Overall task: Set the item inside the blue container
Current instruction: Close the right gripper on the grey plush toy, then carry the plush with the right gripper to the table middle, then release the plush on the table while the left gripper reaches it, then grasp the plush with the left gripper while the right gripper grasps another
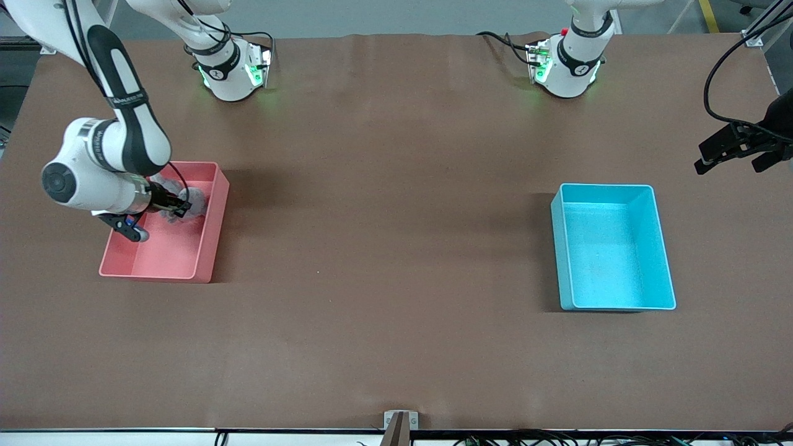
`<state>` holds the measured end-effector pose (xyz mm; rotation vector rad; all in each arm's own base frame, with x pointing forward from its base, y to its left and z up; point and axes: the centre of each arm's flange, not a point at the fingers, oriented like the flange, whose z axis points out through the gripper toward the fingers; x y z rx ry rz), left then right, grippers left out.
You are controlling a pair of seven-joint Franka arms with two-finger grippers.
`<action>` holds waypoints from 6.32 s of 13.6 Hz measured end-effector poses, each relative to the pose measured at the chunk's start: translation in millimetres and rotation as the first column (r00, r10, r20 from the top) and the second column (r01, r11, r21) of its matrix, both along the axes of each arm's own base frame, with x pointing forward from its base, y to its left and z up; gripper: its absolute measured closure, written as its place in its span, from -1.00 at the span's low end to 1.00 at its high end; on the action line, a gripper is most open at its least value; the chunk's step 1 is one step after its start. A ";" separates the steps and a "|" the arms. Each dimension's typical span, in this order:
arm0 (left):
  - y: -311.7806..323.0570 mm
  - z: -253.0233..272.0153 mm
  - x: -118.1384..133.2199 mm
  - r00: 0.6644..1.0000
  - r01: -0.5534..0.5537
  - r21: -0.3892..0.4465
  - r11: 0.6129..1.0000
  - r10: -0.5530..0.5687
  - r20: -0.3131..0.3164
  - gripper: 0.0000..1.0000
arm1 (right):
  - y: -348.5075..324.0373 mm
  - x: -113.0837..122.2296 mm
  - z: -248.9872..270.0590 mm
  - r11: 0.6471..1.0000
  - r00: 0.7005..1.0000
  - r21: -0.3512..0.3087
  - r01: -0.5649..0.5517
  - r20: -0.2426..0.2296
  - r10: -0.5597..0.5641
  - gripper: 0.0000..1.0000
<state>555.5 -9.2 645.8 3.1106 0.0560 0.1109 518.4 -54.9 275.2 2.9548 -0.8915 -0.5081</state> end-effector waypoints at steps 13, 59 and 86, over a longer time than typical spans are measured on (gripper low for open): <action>-0.6 0.1 -0.2 1.000 0.001 0.000 1.000 -0.001 -0.001 -1.00 | 279.6 45.5 119.4 0.959 0.959 -0.061 0.277 0.084 -0.272 0.59; -476.2 -377.7 -21.4 0.961 -0.276 -0.261 0.925 0.263 -0.086 -1.00 | -65.9 -28.9 22.8 0.931 0.921 -0.001 -0.364 0.147 0.360 -1.00; -497.7 -444.8 -32.8 0.950 -0.313 -0.336 0.888 0.295 -0.105 -0.07 | -74.2 -68.0 -57.1 0.938 0.929 -0.001 -0.346 0.141 0.342 -0.62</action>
